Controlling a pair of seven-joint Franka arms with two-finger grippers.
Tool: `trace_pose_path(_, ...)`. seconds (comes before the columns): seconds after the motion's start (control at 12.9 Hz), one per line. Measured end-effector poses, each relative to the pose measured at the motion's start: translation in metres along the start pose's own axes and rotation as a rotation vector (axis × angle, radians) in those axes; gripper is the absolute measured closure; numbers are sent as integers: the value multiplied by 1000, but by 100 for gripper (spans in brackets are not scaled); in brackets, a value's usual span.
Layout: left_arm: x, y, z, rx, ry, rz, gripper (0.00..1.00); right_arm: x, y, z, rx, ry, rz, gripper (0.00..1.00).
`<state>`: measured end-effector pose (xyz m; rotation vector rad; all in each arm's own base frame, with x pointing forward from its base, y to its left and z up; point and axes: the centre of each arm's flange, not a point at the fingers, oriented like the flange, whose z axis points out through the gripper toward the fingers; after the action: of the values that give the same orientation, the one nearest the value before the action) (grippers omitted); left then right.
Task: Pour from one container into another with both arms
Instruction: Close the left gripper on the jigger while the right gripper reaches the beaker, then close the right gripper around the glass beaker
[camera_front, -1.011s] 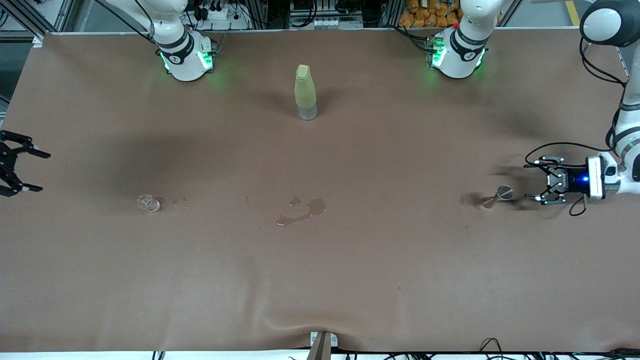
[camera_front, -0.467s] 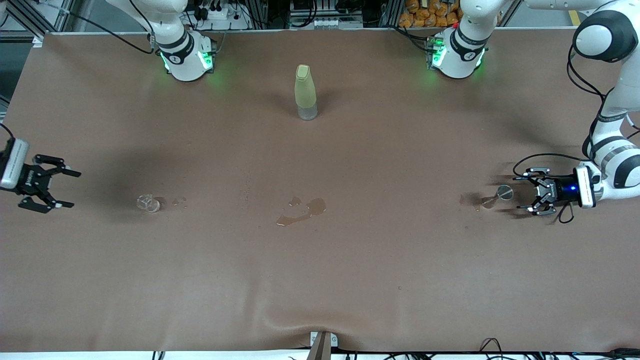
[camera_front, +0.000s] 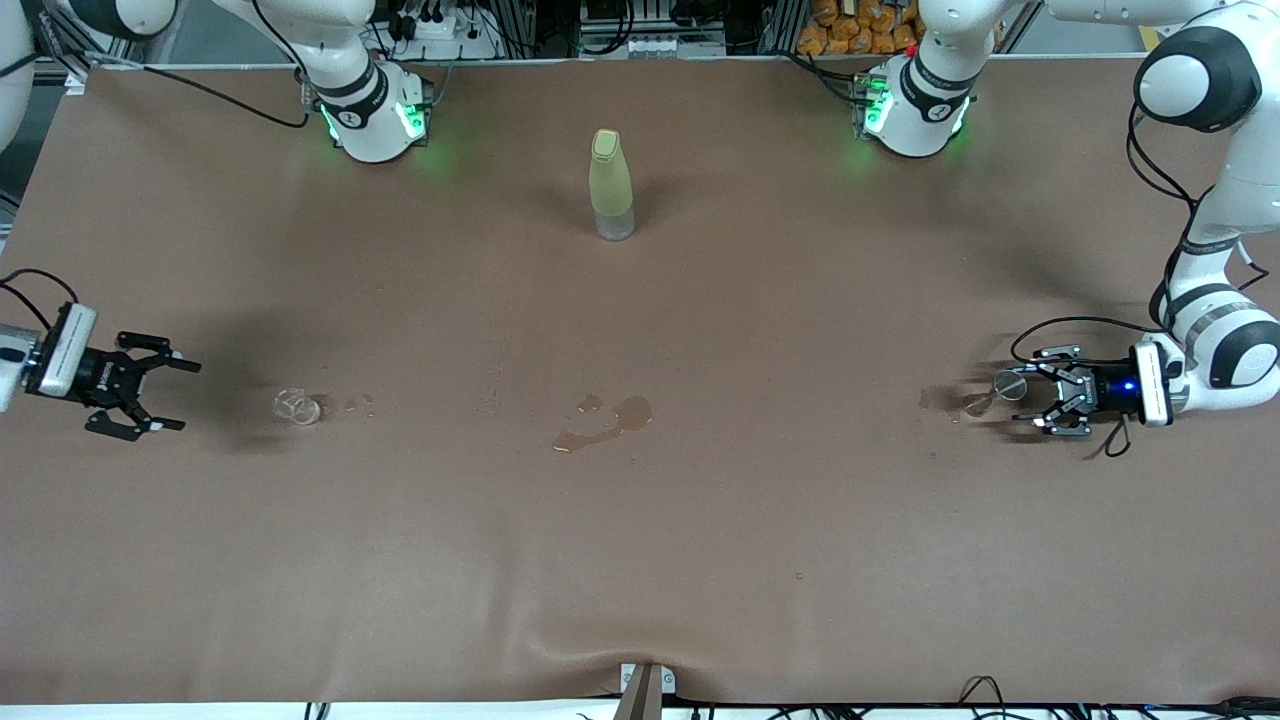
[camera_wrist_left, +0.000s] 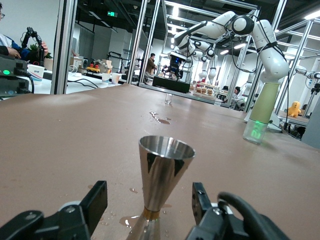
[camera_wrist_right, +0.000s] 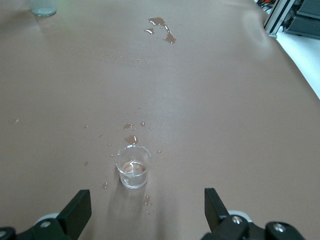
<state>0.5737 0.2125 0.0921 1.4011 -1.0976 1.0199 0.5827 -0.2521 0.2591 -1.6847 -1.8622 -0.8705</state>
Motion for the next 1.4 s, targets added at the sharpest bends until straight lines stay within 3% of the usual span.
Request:
trace_pose_path(0.31, -10, -2, 6, 7, -2, 2, 25, -32, -12, 30, -26, 76, -28, 0)
trace_pose_path(0.7, -9, -7, 18, 2, 4, 21, 33, -54, -20, 58, -51, 139, -17, 0)
trace_pose_path(0.78, -9, -7, 18, 2, 4, 21, 41, -59, -23, 63, -55, 153, -9, 0)
trace_pose_path(1.4, -17, -6, 20, 0, 10, 28, 43, -101, -60, 106, -29, 286, 58, 0)
